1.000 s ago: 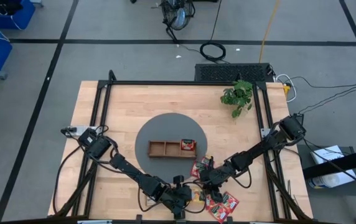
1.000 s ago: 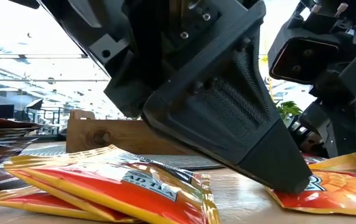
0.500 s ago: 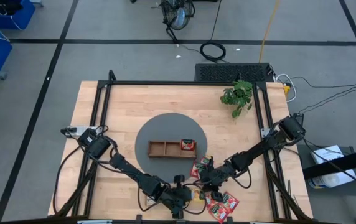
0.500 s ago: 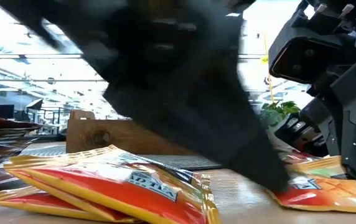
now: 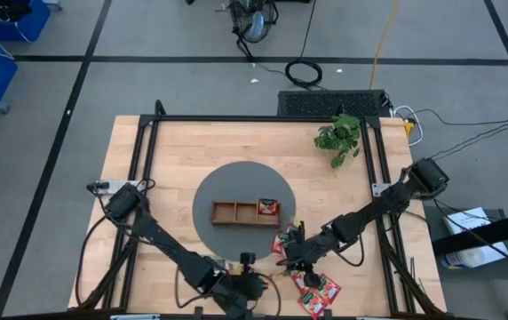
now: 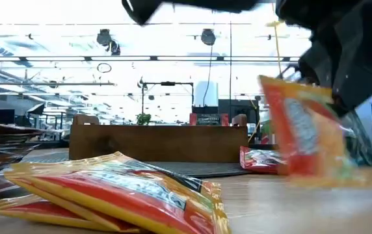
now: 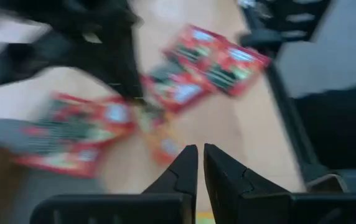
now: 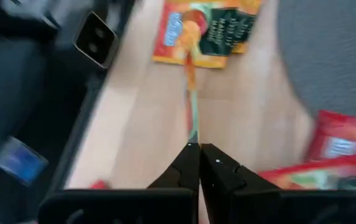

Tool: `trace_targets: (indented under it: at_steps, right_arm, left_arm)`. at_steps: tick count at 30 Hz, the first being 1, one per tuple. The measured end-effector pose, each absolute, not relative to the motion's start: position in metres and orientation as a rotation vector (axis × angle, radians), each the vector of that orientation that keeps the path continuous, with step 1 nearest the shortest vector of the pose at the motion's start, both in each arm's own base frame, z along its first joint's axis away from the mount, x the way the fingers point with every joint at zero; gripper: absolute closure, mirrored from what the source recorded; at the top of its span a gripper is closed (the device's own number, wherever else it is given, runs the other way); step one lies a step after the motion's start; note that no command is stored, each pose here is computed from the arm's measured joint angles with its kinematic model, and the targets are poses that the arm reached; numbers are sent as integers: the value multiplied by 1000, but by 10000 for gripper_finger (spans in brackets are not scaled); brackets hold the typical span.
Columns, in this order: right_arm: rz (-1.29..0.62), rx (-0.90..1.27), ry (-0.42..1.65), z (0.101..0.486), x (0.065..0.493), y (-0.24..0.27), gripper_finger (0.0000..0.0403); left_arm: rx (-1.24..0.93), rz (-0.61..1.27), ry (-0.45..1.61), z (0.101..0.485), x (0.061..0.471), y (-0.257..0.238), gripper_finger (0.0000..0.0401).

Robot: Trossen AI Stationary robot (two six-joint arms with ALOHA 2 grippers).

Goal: Pick & Place Tea
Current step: Put the yellow tea sachet into the middle section of the wooden organizer

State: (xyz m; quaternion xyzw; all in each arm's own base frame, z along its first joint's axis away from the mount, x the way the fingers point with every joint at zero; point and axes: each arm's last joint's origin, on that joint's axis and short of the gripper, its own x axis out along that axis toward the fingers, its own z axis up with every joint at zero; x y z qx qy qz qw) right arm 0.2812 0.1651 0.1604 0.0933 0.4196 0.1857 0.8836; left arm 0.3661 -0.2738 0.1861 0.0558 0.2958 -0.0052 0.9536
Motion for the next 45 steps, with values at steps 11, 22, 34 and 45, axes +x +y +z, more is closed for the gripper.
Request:
trace_targets:
  at_steps: [11, 22, 34, 45]
  right_arm:
    - [221, -252, 863, 234, 301, 185, 403]
    - [166, -361, 837, 225, 289, 196, 403]
    - [131, -382, 811, 217, 294, 187, 403]
    - [118, -402, 803, 218, 302, 177, 403]
  left_arm:
    - [263, 227, 564, 211, 351, -259, 347]
    - [267, 265, 608, 204, 355, -249, 176]
    - [40, 224, 638, 206, 380, -222, 110]
    - [7, 178, 711, 202, 388, -206, 207]
